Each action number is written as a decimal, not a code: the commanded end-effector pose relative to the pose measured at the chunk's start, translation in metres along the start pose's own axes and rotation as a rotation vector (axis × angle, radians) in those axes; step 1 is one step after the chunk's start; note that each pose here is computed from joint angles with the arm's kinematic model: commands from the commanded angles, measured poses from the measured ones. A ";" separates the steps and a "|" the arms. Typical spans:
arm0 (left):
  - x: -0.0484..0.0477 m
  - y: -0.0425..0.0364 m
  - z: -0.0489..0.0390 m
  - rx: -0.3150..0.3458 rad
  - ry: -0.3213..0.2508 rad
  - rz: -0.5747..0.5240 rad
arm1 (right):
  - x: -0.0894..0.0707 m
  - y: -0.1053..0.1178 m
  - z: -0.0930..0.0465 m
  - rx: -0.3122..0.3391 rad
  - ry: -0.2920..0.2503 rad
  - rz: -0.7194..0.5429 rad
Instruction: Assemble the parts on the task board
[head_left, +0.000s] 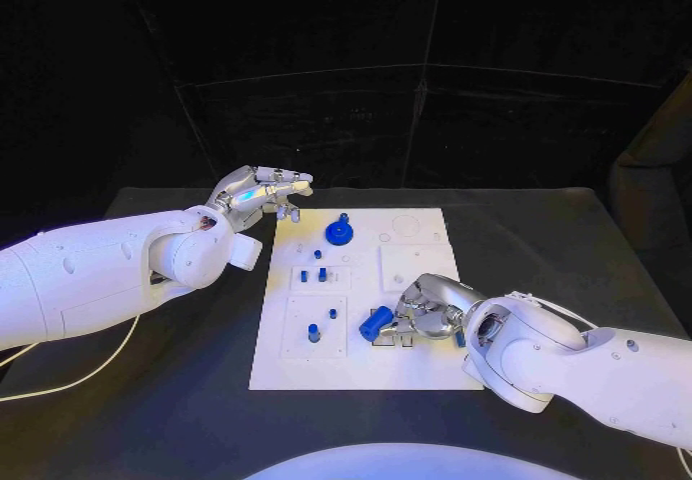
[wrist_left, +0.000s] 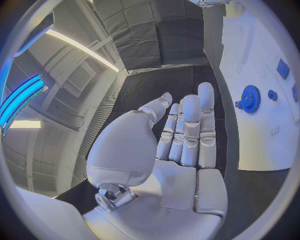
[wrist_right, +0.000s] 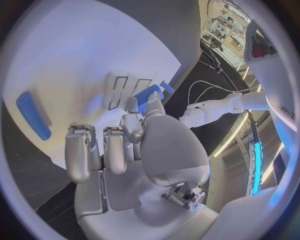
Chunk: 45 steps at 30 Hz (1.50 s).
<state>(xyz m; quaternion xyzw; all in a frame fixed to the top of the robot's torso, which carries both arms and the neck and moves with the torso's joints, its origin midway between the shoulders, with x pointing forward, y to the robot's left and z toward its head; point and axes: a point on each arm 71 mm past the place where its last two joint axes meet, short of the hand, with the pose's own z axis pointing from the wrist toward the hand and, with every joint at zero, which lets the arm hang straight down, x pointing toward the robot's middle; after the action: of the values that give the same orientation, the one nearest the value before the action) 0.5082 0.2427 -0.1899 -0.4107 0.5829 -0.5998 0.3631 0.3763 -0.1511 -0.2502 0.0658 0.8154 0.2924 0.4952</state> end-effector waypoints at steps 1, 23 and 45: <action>0.0009 -0.0011 0.0002 0.003 0.011 -0.004 | -0.002 -0.004 0.000 0.017 -0.005 -0.020; -0.0002 -0.0008 0.0004 0.000 0.009 -0.003 | -0.019 0.007 -0.021 -0.404 -0.119 -0.012; 0.0026 -0.0001 0.0024 -0.001 0.015 -0.004 | 0.004 0.029 -0.009 -0.455 0.002 -0.435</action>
<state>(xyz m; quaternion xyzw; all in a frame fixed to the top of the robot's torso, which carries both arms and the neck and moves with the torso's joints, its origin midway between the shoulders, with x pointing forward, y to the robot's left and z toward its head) 0.5094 0.2410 -0.1909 -0.4108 0.5853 -0.5985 0.3613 0.3610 -0.1301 -0.2305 -0.1790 0.7149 0.3981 0.5463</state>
